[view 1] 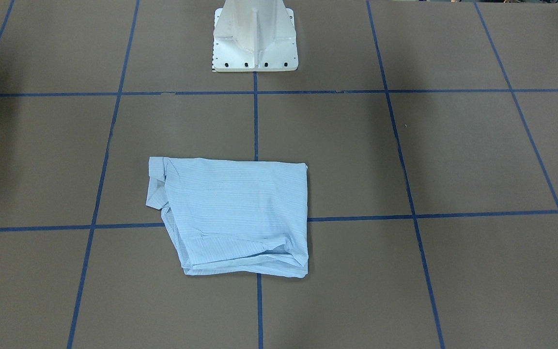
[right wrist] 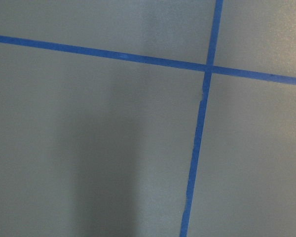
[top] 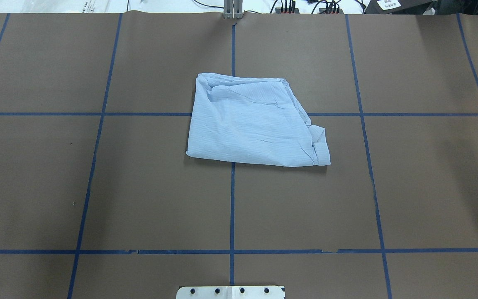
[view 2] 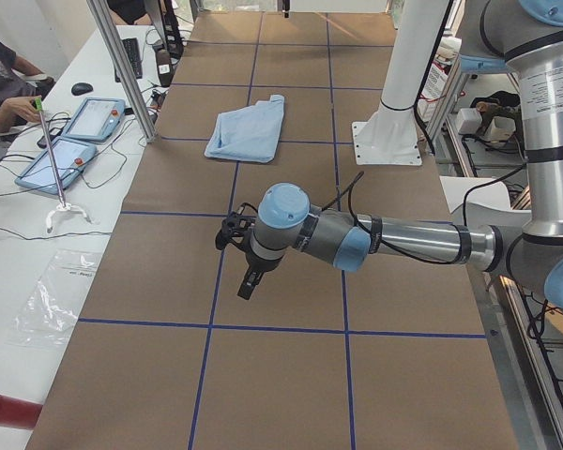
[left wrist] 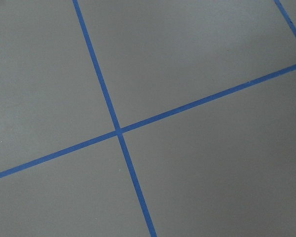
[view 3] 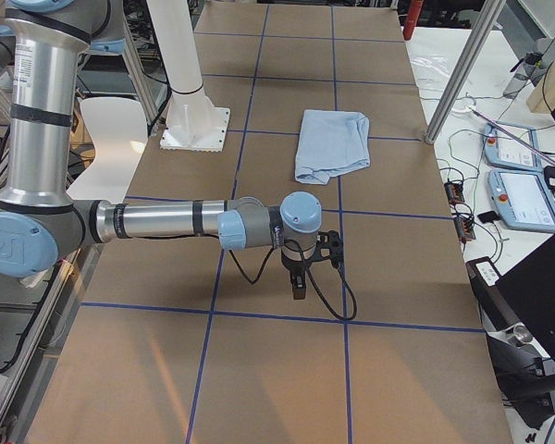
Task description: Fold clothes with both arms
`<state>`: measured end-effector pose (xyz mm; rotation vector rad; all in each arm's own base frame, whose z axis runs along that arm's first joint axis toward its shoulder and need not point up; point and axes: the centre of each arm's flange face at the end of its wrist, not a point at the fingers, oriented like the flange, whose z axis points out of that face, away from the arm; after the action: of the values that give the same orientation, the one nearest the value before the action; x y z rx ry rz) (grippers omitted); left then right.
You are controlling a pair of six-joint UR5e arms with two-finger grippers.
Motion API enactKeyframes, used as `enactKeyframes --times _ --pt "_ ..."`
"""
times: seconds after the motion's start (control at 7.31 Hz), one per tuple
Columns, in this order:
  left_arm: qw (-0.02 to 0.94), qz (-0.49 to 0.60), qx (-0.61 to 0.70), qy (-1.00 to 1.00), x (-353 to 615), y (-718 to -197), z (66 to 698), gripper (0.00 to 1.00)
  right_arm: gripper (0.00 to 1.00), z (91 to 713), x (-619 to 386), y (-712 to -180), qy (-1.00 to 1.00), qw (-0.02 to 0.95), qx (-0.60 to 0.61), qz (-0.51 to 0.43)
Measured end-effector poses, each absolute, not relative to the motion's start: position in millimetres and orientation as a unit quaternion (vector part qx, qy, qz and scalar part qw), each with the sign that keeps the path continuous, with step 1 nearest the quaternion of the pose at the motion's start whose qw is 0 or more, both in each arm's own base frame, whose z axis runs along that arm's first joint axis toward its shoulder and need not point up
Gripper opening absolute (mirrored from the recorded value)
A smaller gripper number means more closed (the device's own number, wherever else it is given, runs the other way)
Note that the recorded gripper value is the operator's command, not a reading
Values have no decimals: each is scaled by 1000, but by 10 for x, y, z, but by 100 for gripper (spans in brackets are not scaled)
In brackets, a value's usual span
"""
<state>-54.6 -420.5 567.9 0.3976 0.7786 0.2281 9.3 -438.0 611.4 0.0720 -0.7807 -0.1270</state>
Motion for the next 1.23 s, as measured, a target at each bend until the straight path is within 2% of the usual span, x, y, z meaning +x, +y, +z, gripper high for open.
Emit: enactKeyframes --times 1.23 --pt "900 111 193 375 -547 -4200 5673 100 100 6079 89 -4413 -380 922 39 -64"
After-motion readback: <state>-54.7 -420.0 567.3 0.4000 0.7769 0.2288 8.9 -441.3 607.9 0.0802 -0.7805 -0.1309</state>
